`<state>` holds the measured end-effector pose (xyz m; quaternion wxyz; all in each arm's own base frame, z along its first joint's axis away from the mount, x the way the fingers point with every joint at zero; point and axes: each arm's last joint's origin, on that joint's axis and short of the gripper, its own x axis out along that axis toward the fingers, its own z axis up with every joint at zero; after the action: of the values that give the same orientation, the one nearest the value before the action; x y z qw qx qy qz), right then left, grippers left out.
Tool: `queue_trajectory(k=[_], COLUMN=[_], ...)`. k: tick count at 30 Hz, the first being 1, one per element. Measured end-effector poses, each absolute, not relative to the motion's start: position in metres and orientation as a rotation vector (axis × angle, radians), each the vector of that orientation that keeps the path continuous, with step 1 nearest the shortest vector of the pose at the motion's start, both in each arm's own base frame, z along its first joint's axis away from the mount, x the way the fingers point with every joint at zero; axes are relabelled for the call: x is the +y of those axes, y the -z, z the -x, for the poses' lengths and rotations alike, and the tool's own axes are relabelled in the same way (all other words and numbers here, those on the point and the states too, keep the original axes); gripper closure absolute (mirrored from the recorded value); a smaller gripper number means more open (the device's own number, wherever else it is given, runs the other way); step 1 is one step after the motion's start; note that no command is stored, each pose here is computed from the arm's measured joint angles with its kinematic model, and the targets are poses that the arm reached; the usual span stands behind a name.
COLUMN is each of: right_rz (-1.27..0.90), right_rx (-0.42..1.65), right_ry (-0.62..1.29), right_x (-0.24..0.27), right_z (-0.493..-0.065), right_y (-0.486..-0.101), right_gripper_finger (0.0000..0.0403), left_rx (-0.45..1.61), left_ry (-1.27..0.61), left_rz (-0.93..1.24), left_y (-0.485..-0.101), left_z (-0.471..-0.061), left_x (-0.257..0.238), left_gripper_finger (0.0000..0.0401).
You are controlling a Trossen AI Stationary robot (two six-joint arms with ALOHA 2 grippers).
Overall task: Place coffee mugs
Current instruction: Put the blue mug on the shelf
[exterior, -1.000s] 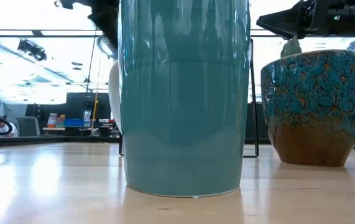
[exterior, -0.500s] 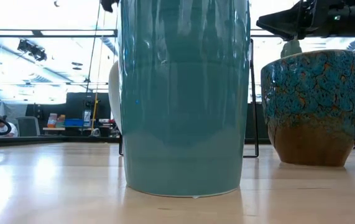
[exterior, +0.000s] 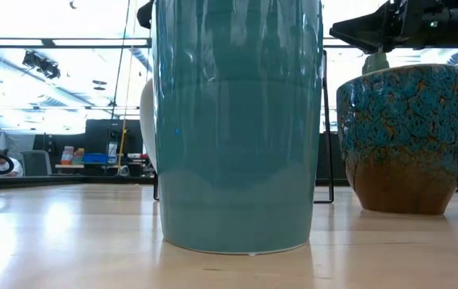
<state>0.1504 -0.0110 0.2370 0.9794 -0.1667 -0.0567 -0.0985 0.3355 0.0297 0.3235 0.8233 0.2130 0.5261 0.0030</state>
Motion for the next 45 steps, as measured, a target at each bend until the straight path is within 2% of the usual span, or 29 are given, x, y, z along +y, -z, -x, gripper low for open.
queue_trajectory(k=[7,22,39,45], right_rz=[0.335,0.336,0.332,0.332], right_rx=[-0.114,-0.113,-0.107,-0.107], right_ry=[0.199,0.198,0.197,0.197], right_x=[-0.011,-0.011,-0.011,-0.011], right_z=[-0.150,-0.150,-0.151,-0.151], right_y=[-0.237,-0.237,-0.236,-0.236], right_gripper_finger=[0.0245,0.0245,0.0245,0.0245], left_rx=[1.147,1.082,1.021,1.049], left_ry=[0.002,-0.077,-0.184,-0.247], left_rz=[-0.462,-0.500,-0.531,-0.684], left_y=[-0.314,-0.319,-0.341,-0.342], left_z=[-0.342,-0.350,-0.353,-0.353], left_x=[0.030,0.032,0.034,0.025], left_gripper_finger=[0.0328,0.0219,0.0213,0.0213])
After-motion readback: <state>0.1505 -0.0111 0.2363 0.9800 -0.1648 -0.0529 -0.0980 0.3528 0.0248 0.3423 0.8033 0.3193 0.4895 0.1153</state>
